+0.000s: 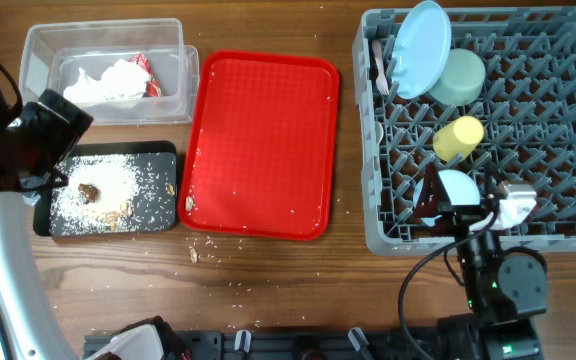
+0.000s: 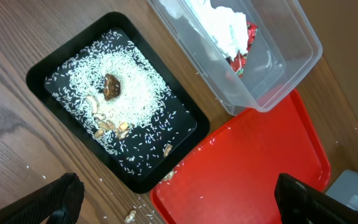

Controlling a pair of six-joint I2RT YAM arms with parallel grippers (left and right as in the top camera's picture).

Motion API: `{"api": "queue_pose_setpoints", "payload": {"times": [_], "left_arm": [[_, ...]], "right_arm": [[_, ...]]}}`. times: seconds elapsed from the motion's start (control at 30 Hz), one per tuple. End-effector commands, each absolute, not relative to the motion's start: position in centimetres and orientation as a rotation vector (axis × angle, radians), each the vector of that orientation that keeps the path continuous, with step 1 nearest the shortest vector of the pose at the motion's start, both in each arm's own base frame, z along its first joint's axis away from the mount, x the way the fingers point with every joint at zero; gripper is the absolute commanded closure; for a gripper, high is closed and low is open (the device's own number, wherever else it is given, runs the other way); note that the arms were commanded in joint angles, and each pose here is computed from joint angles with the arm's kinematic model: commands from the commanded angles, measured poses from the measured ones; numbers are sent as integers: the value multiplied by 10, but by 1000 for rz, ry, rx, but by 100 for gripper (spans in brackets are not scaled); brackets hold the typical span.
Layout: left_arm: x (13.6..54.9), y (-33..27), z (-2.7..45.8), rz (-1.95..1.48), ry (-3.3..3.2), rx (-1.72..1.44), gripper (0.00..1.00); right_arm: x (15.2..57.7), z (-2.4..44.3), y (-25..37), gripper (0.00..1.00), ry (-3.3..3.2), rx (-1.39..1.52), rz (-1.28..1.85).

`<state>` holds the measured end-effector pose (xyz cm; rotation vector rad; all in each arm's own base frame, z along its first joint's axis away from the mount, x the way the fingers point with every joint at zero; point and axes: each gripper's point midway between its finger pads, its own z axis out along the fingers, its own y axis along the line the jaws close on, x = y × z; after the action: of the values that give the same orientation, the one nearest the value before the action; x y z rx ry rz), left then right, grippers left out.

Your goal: Sort waste into correct bins and load items into the dishwasher rack

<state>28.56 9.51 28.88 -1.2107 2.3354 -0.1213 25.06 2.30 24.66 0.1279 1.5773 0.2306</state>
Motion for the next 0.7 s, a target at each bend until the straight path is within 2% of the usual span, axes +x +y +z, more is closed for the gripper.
{"api": "queue_pose_setpoints", "payload": {"times": [0.0, 0.23, 0.37, 0.5, 0.67], "left_arm": [[286, 97, 289, -121, 2328, -1219, 0], [286, 97, 289, -121, 2328, -1219, 0], [286, 97, 289, -122, 2327, -1219, 0], [286, 97, 289, -121, 2327, -1219, 0], [286, 97, 289, -121, 2328, -1219, 0]], "right_arm": [[245, 249, 12, 0, 1496, 118, 210], [238, 240, -6, 0, 1333, 157, 156], [242, 220, -8, 0, 1378, 150, 122], [246, 176, -12, 0, 1559, 159, 70], [249, 168, -8, 0, 1596, 131, 80]]}}
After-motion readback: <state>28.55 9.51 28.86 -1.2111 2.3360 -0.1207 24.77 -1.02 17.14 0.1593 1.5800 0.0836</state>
